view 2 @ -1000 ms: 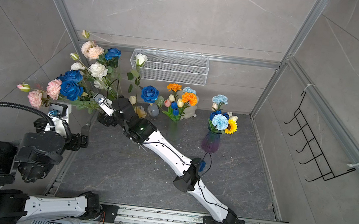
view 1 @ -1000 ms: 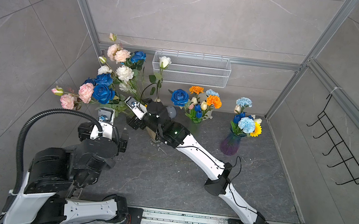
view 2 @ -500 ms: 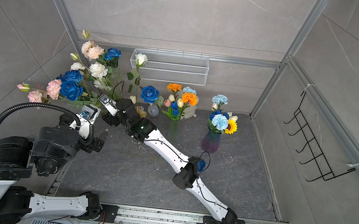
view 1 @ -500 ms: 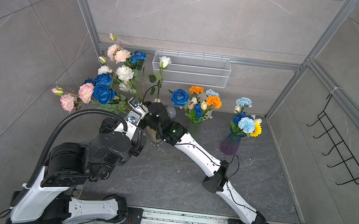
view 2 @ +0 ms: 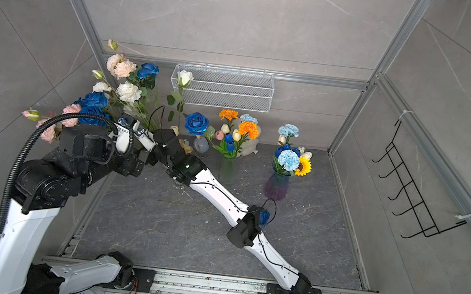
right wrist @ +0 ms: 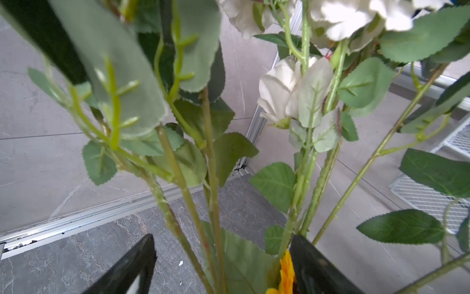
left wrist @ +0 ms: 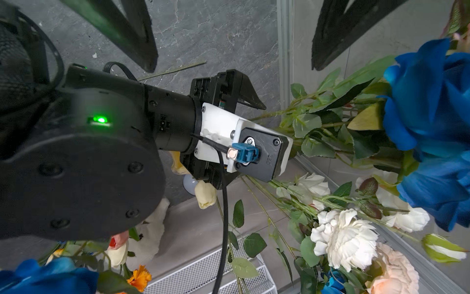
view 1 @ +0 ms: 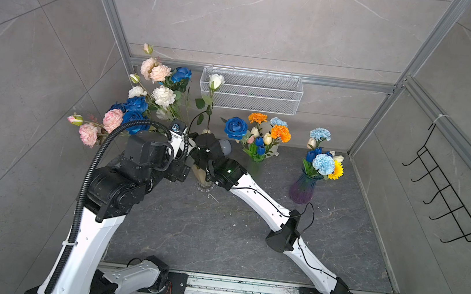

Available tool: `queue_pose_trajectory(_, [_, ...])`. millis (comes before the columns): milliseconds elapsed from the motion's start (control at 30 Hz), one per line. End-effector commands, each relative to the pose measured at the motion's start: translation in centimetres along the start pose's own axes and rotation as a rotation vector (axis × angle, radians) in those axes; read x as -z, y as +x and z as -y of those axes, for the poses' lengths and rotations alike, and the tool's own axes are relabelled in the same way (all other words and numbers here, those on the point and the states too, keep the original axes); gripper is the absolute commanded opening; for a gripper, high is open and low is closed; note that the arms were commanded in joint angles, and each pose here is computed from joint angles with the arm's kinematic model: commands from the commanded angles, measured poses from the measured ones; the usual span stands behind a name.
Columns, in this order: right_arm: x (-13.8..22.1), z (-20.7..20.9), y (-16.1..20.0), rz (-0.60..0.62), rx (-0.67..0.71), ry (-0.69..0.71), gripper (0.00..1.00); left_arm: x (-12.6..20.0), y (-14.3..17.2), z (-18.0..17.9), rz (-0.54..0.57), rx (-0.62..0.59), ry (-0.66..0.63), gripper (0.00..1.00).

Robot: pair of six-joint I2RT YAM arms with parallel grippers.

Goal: Pick out blue flowers from the vase
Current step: Pick up the flower from the vase.

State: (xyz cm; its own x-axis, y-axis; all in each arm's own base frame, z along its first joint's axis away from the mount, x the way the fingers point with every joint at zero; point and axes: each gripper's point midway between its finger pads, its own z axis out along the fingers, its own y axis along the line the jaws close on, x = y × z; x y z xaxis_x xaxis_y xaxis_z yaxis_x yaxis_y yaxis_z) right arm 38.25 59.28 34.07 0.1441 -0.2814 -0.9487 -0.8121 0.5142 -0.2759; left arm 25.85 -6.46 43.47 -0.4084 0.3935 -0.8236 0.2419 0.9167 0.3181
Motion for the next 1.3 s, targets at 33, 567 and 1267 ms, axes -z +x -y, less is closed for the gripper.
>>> queue_pose_trajectory(33, [1.8, 1.1, -4.2, 0.103, -0.028, 0.0, 0.78, 1.2, -1.9, -1.5, 0.108, 0.058, 0.012, 0.96])
queue_pose_trajectory(567, [2.2, 1.1, -5.2, 0.139, -0.043, -0.032, 0.6, 0.3, 3.2, -8.3, 0.019, 0.459, -0.184, 0.97])
queue_pose_trajectory(1267, [0.9, 0.8, -4.1, 0.161, -0.072, -0.057, 0.35, -1.7, 12.6, -4.5, -0.227, 0.608, -0.158, 1.0])
